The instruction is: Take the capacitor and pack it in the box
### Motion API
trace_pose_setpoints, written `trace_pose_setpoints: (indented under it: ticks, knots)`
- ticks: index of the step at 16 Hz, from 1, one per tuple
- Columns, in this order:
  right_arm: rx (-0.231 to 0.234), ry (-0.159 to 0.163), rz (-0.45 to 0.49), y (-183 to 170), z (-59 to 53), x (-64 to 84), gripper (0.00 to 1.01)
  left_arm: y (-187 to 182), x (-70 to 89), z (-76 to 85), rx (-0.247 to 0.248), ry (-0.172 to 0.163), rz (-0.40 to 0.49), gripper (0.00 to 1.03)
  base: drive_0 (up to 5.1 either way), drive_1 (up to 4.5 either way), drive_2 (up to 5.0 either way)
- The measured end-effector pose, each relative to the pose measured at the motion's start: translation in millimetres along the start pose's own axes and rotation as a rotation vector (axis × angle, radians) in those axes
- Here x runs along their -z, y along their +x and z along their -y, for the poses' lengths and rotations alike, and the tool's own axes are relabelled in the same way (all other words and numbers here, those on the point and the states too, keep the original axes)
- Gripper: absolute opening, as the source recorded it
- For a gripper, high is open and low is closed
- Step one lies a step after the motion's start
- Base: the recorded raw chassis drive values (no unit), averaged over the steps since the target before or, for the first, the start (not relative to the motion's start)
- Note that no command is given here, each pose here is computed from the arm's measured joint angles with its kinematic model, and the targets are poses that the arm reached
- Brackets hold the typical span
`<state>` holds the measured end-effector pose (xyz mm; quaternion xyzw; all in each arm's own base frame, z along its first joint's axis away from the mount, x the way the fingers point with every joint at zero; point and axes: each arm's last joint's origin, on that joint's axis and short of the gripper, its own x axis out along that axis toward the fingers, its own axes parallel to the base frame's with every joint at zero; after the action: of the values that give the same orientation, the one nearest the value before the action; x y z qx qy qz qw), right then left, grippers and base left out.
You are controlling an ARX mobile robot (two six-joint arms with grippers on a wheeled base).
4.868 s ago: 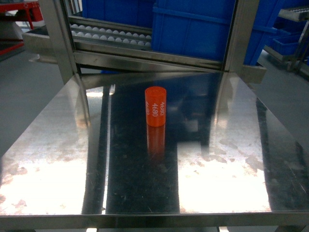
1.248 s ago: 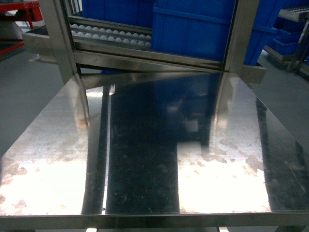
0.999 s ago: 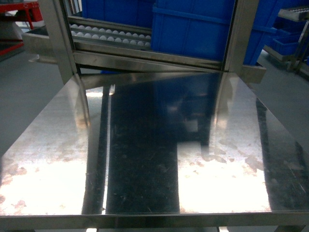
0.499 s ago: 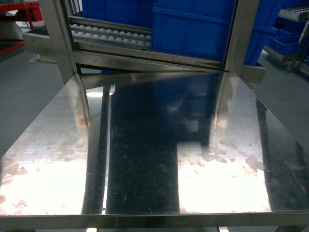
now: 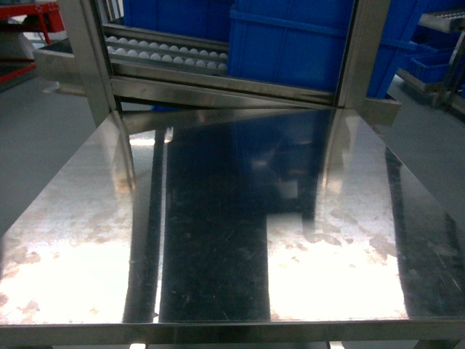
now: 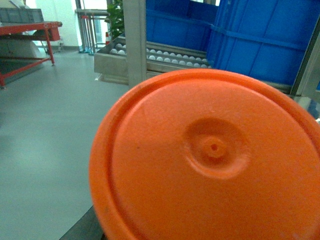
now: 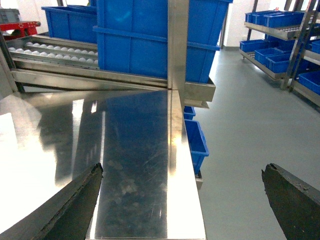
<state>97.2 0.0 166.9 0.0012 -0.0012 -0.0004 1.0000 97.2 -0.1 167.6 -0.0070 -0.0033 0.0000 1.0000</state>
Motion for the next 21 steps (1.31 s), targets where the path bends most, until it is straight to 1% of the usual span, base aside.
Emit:
trace_pose_setpoints:
  ticks: [21]
  knots:
    - [0.001,0.0,0.003,0.0,0.0,-0.3,0.98,0.0,0.0,0.0,0.0,0.0,0.0,0.45,0.0,0.0,0.0]
